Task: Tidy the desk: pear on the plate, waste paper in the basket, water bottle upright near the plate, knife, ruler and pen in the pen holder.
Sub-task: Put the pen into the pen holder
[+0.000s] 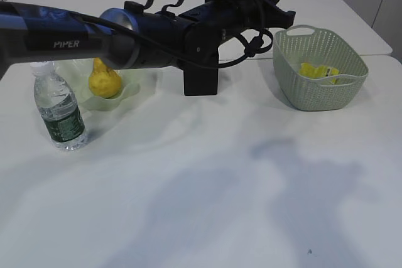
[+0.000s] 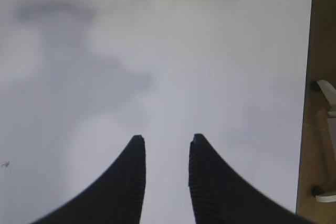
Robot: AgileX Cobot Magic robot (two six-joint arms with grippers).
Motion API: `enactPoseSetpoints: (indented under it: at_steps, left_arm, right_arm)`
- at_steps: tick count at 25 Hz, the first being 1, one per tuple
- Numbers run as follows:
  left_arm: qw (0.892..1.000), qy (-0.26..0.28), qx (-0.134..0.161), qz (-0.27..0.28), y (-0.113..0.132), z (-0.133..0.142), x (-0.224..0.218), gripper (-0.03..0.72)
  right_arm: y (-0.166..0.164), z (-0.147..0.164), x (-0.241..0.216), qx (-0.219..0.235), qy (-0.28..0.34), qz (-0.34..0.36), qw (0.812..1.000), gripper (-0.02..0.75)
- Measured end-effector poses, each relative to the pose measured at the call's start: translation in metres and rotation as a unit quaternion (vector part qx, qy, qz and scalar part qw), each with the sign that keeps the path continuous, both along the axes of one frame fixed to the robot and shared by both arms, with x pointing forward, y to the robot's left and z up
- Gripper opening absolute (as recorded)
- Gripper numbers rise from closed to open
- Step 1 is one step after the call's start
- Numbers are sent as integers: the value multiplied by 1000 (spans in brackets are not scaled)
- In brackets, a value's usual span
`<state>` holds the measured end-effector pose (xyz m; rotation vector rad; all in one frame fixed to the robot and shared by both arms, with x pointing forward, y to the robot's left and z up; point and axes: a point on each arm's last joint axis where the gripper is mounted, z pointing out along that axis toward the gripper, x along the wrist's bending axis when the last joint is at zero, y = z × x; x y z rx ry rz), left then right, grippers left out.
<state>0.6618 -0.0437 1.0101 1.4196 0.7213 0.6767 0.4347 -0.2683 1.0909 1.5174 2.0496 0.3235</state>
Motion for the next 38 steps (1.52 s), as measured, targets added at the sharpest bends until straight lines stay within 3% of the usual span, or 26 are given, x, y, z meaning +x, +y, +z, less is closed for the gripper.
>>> enactPoseSetpoints:
  at_steps: [16,25,38]
  left_arm:
    - [998,2,-8,57,48,0,34,64]
    - [997,32,11,71,62,-6,43,64]
    - [993,70,29,90,75,-42,57,64]
  right_arm:
    - [0,0,0,-1,0,0,1000,244]
    - [0,0,0,-1,0,0,1000,244]
    - [0,0,0,-1,0,0,1000,244]
